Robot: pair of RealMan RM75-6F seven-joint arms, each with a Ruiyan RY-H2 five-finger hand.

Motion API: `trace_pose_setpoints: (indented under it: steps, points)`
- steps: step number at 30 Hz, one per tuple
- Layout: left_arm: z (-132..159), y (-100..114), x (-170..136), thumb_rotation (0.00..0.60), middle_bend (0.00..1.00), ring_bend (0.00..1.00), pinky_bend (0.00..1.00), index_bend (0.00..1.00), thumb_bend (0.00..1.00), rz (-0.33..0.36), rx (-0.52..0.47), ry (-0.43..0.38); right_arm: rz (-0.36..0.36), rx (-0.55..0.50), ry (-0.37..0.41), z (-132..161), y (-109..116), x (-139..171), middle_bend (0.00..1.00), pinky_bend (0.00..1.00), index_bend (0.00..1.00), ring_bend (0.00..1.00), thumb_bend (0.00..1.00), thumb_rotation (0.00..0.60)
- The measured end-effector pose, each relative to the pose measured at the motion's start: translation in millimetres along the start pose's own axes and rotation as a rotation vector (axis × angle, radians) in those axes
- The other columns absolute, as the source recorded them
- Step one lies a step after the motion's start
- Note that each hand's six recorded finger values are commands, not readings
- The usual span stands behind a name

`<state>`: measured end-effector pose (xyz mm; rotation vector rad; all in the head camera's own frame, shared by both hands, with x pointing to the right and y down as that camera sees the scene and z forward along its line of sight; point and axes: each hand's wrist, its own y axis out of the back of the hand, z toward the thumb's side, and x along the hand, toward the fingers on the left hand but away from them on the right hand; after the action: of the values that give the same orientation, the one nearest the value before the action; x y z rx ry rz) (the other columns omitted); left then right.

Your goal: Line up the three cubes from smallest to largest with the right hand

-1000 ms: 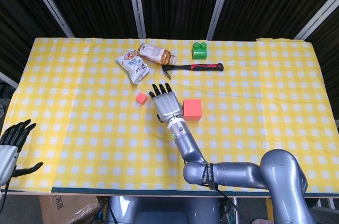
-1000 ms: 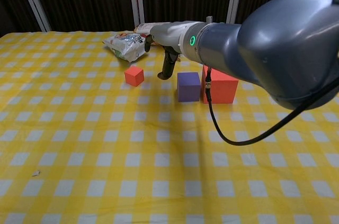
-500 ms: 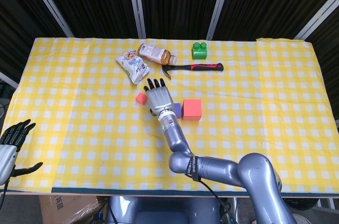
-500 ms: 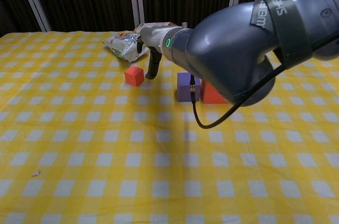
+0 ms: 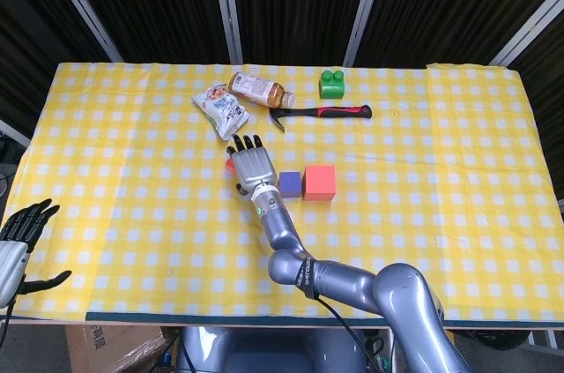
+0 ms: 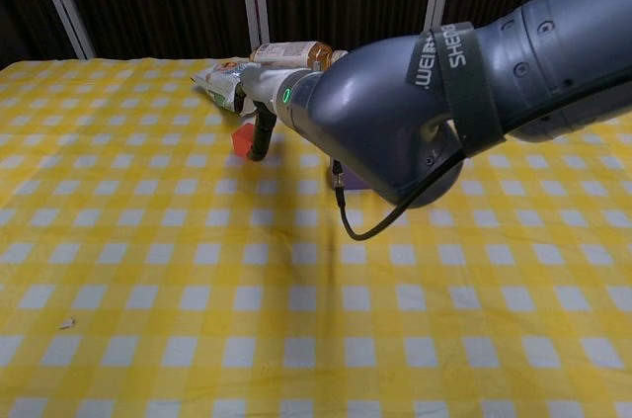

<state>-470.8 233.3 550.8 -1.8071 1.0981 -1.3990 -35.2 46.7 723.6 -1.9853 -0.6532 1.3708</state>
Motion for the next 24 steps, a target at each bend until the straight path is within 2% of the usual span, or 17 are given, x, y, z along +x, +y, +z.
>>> trace_pose_setpoints:
  steps: [17,24]
  points:
    - [0.1,-1.9,1.9,0.600,0.00,0.00,0.04,0.00,0.05,-0.012,-0.006,0.005,0.019,0.010,0.011,-1.2,-9.2,-12.6,0.00,0.00,0.22,0.00,0.36,0.600]
    - [0.7,-2.2,2.5,0.600,0.00,0.00,0.04,0.00,0.05,-0.013,-0.006,0.005,0.021,0.000,0.018,-0.2,-11.2,-15.2,0.00,0.00,0.26,0.00,0.36,0.600]
